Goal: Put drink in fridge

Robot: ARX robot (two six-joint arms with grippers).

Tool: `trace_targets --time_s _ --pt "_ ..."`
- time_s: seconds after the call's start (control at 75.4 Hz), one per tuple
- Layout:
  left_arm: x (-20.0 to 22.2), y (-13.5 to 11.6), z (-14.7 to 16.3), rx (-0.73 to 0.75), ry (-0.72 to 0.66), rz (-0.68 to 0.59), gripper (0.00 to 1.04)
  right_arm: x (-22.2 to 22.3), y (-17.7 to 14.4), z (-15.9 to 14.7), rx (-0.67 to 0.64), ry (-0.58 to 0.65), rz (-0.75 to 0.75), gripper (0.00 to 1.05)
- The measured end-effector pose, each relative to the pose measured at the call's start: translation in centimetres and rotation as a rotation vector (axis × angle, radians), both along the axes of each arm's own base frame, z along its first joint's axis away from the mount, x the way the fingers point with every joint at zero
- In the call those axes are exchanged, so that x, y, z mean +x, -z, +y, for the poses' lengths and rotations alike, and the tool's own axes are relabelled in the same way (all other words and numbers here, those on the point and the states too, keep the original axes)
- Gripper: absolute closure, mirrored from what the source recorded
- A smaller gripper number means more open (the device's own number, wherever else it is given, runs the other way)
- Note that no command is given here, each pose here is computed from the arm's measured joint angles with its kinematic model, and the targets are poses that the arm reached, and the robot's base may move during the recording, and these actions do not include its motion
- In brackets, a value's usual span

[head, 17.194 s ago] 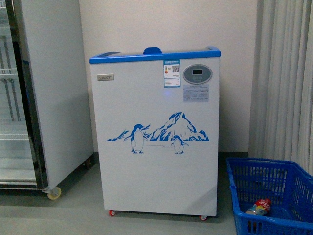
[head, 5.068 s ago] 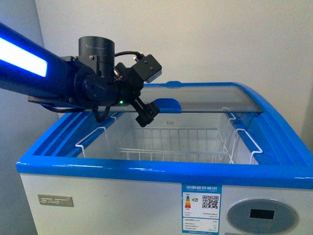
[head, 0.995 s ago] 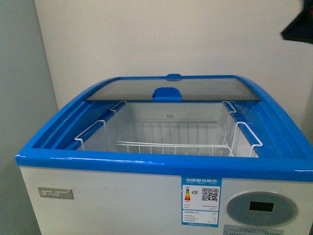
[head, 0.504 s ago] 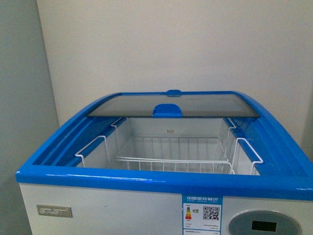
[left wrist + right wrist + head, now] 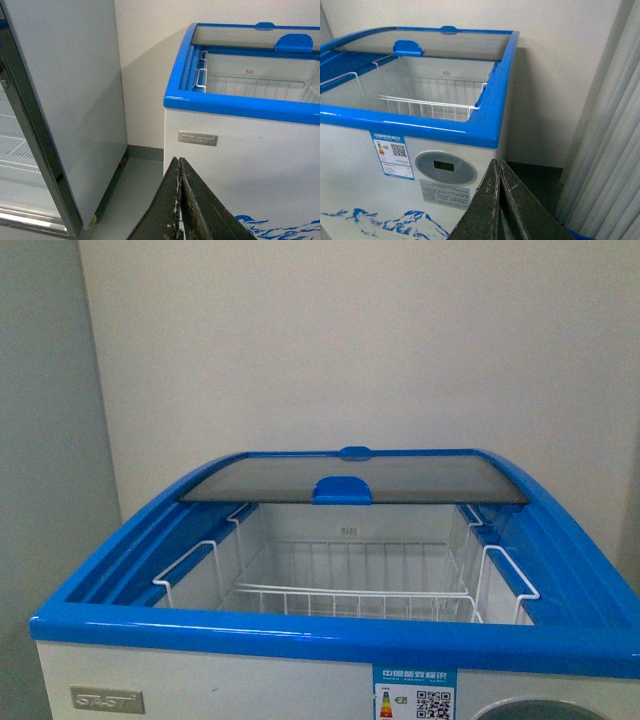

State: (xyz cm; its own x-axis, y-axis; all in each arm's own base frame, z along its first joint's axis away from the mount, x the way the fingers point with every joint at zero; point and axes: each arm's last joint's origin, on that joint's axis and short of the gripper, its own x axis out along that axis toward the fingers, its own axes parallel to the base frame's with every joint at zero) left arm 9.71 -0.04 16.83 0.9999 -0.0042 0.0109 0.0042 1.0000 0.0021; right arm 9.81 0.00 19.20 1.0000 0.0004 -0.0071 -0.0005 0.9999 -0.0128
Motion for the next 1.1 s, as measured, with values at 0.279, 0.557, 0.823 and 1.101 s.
trace_targets --time_s 0.279,0.557,0.823,1.101 --pt "0.0 0.0 0.0 0.000 0.000 0.000 1.02 0.0 1.1 0.0 0.000 0.000 0.000 1.02" --pt "0.0 0.0 0.0 0.000 0.000 0.000 1.02 -0.1 2.5 0.0 0.001 -0.001 -0.005 1.02" --pt "0.0 0.0 0.0 0.000 0.000 0.000 1.02 -0.1 2.4 0.0 0.002 -0.001 -0.014 1.02" --pt "0.0 0.0 0.0 0.000 0.000 0.000 0.65 -0.1 2.4 0.0 0.002 0.000 -0.015 0.61"
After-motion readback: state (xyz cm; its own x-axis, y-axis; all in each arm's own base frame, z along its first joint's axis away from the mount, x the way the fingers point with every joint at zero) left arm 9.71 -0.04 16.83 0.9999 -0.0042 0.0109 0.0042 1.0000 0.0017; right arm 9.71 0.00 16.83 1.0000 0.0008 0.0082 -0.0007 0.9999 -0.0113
